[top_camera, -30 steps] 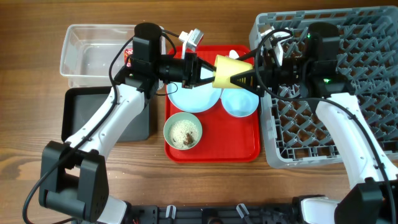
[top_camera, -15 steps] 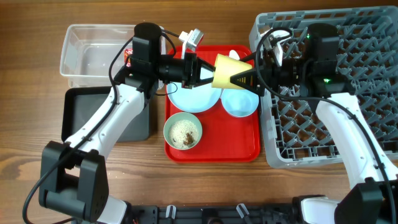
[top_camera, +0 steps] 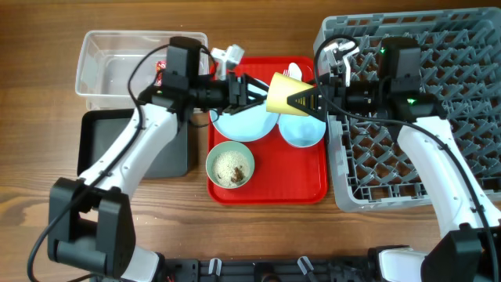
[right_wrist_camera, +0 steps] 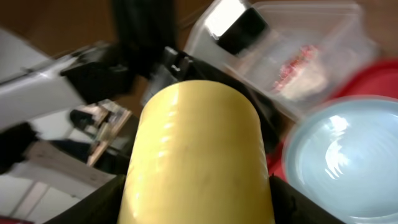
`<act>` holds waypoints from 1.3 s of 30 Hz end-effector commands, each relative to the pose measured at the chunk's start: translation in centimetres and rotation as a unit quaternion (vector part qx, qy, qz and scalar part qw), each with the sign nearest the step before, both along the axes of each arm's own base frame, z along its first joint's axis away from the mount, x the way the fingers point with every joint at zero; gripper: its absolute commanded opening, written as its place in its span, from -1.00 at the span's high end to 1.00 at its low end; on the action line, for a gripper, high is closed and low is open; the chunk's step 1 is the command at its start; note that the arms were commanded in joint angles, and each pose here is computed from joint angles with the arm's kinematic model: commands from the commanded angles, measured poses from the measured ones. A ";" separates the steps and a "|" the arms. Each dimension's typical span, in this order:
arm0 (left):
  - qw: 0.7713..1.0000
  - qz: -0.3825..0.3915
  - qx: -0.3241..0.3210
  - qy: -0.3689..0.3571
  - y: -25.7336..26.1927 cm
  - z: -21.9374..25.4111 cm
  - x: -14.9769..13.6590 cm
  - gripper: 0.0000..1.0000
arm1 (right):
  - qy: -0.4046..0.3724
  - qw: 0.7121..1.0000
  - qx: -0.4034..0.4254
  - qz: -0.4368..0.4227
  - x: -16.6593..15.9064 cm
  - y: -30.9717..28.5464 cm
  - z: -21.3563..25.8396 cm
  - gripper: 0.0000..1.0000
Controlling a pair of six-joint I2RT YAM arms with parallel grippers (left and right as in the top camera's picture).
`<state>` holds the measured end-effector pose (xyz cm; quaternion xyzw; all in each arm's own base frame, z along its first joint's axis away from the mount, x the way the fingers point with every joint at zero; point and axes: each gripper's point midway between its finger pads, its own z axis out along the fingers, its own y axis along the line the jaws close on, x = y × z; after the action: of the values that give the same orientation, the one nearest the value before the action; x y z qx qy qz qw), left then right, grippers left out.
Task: Sort waste into correct bins and load items into the dishwasher rack
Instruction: 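Place the yellow cup upside down in the rack with right gripper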
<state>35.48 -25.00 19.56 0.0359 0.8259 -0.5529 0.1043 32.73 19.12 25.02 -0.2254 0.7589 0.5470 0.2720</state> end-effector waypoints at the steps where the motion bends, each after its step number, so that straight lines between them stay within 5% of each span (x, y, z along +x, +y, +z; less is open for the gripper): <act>1: 0.994 0.064 0.076 -0.034 5.1 -2.2 2.5 -0.07 | -0.005 0.988 -0.126 -0.094 2.8 -2.4 -4.0 -0.02; 7: 0.944 0.204 0.257 -0.024 15.5 -3.9 2.9 -0.11 | 0.043 0.936 -0.261 -0.233 5.0 -10.0 -2.1 0.14; 10: 0.906 0.274 0.322 -0.012 20.7 -3.3 2.1 -0.14 | 0.077 0.891 -0.293 -0.339 5.5 -16.6 0.7 0.60; 12: 0.895 0.291 0.337 -0.007 22.0 -3.1 1.6 -0.15 | 0.103 0.861 -0.307 -0.391 5.1 -20.4 0.7 0.68; 17: 0.894 0.294 0.337 -0.008 22.2 -3.0 1.7 -0.15 | 0.193 0.747 -0.355 -0.527 1.7 -31.1 -0.4 0.69; 26: 0.895 0.293 0.337 -0.005 22.2 -3.1 1.5 -0.15 | 0.321 0.604 -0.387 -0.618 -0.7 -43.1 -1.5 0.71; 31: 0.895 0.292 0.338 -0.003 22.2 -3.1 1.4 -0.15 | 0.396 0.565 -0.372 -0.621 -2.7 -47.5 -6.4 0.70; 39: 0.895 0.292 0.338 -0.001 22.2 -3.1 1.4 -0.15 | 0.468 0.542 -0.370 -0.592 -4.0 -49.5 -12.3 0.73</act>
<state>36.87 -3.21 15.88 -0.1794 0.9364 -0.1930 0.2318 29.13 -29.47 13.25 0.4722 0.8801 -0.0287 0.0411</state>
